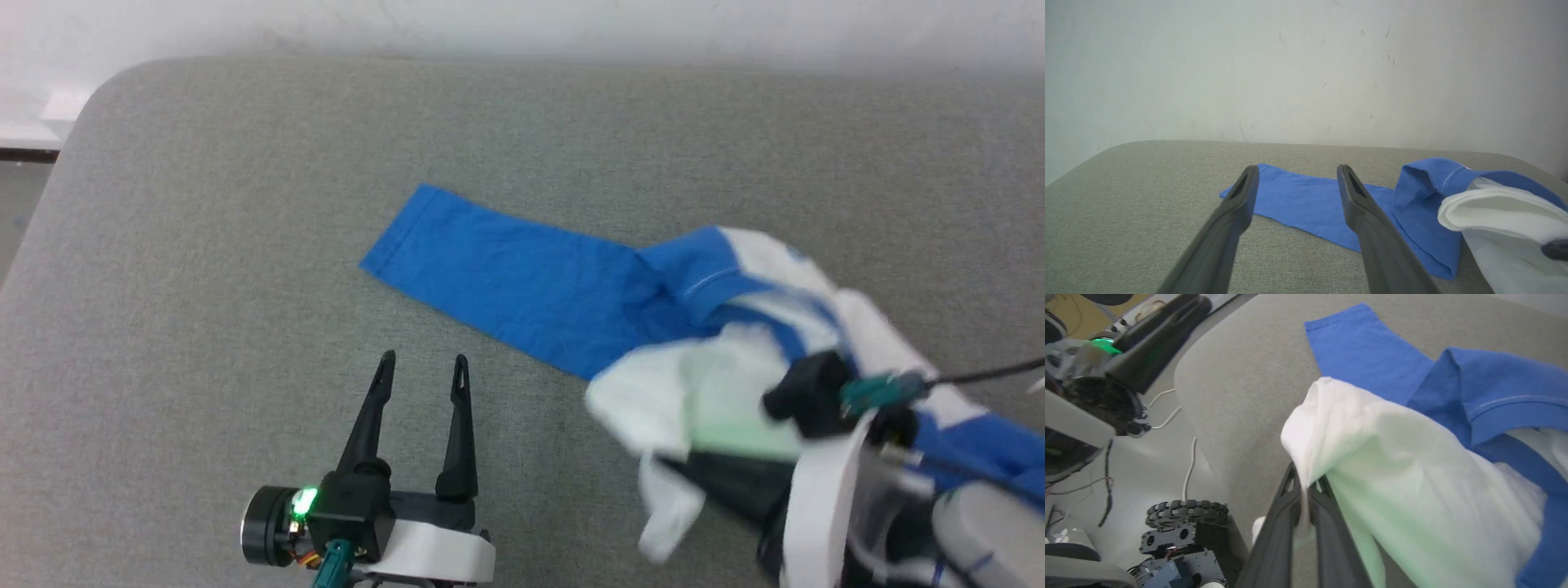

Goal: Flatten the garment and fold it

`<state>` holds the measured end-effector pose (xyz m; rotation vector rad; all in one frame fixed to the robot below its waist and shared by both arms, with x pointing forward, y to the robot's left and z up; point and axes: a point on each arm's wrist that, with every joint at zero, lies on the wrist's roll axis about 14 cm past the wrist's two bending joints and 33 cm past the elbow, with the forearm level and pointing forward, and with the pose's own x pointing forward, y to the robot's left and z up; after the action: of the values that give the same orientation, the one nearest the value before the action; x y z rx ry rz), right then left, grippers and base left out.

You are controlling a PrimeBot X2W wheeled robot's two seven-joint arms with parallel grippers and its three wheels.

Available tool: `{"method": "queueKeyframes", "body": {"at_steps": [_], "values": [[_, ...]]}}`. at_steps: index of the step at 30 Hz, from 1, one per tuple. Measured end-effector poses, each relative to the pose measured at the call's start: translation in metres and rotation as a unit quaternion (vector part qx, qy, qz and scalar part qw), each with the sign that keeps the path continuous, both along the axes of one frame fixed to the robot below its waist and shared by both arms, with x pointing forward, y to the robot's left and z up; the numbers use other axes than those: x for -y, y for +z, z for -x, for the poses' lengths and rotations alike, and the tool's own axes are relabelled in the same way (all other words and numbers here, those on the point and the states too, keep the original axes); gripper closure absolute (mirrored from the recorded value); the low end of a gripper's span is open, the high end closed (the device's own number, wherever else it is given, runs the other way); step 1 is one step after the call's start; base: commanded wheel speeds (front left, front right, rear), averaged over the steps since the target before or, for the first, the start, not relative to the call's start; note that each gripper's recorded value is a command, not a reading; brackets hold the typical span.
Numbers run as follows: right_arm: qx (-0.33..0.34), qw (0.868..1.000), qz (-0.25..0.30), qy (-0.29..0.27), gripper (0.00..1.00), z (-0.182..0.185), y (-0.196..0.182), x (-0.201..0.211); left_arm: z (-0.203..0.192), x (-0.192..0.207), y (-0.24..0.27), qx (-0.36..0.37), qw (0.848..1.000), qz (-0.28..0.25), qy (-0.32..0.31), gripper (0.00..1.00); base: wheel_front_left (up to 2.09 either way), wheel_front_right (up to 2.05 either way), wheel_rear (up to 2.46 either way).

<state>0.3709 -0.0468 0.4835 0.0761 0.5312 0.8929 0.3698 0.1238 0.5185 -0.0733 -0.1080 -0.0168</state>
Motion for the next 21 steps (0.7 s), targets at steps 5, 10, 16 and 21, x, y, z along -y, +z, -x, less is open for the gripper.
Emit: {"method": "queueKeyframes", "body": {"at_steps": [5,10,16,21], "values": [[-0.133,0.986,0.015,0.103,1.00,0.089,-0.025,-0.014,0.000,0.007,0.000,0.001,1.000,0.004,-0.012,0.00,0.00,0.00,0.00],[-0.187,0.971,0.093,0.114,0.49,0.119,-0.067,0.017,0.001,0.007,-0.001,-0.002,1.000,0.004,-0.013,0.00,0.00,0.00,0.00],[-0.055,0.997,0.019,0.054,0.00,0.065,-0.029,0.006,0.002,0.004,0.001,0.002,1.000,0.004,-0.009,0.00,0.00,0.00,0.00],[0.128,0.981,-0.121,-0.079,0.00,-0.005,0.065,0.031,0.006,0.004,0.003,0.003,1.000,0.005,-0.011,0.00,0.00,0.00,0.00]]}}
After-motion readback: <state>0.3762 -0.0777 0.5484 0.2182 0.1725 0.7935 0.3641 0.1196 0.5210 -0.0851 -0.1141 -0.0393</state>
